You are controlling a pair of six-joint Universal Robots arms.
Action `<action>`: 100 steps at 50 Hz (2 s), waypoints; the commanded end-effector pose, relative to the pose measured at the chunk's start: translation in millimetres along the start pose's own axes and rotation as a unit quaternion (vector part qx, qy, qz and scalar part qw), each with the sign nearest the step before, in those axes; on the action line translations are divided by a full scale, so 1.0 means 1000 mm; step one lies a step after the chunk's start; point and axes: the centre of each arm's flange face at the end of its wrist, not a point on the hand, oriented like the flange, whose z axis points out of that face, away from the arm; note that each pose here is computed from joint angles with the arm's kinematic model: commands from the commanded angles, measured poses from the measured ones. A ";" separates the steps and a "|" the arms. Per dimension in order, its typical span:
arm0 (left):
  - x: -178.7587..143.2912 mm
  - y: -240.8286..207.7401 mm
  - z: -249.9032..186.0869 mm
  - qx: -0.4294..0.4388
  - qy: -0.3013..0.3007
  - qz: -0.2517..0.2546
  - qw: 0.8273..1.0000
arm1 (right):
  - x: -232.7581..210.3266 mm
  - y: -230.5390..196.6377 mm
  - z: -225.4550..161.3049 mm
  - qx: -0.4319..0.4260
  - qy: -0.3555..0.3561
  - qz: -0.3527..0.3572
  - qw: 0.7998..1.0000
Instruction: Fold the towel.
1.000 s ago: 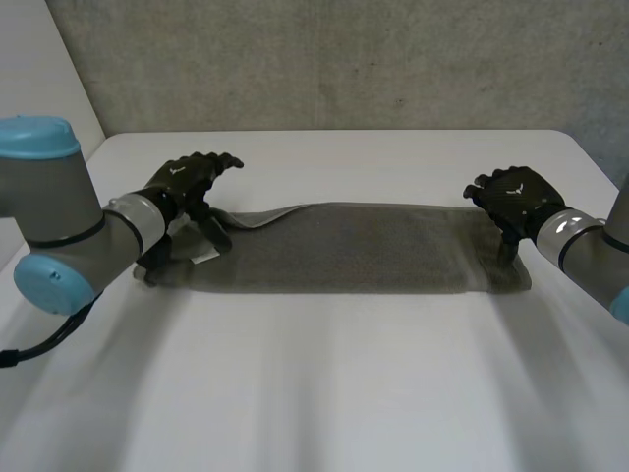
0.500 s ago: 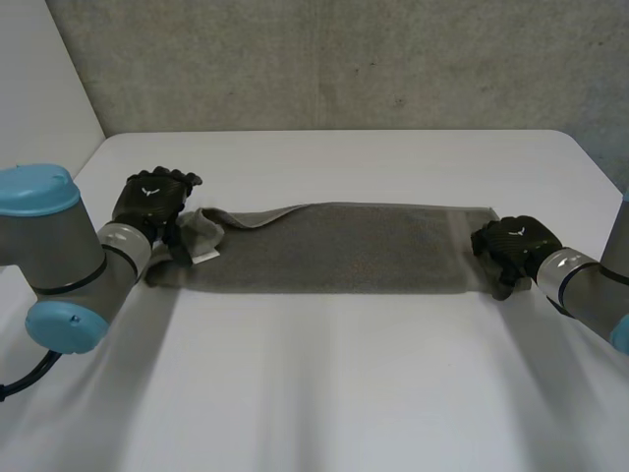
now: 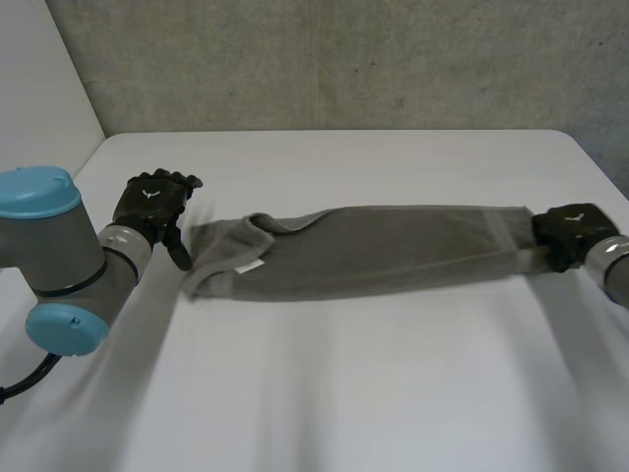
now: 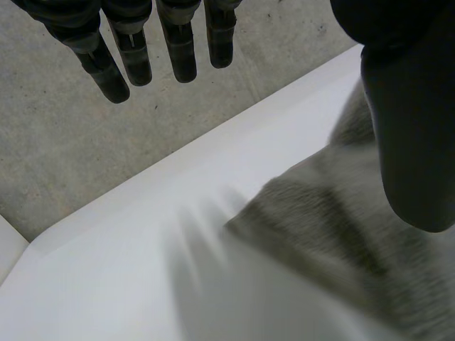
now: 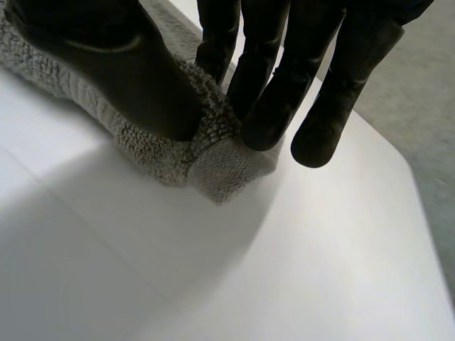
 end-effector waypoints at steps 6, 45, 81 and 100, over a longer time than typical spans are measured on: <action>-0.002 -0.012 -0.008 0.012 -0.002 0.001 1.000 | 0.061 -0.038 0.001 0.011 0.060 -0.078 0.995; 0.026 -0.035 -0.018 0.049 0.031 0.009 0.998 | -0.228 -0.175 -0.092 0.236 -0.169 -0.077 0.954; 0.170 -0.032 -0.001 0.068 0.184 0.035 0.980 | -0.152 -0.053 -0.062 0.081 -0.147 0.019 0.986; 0.118 -0.017 0.037 0.030 0.041 0.026 0.998 | -0.168 -0.039 -0.050 0.079 -0.153 0.015 0.985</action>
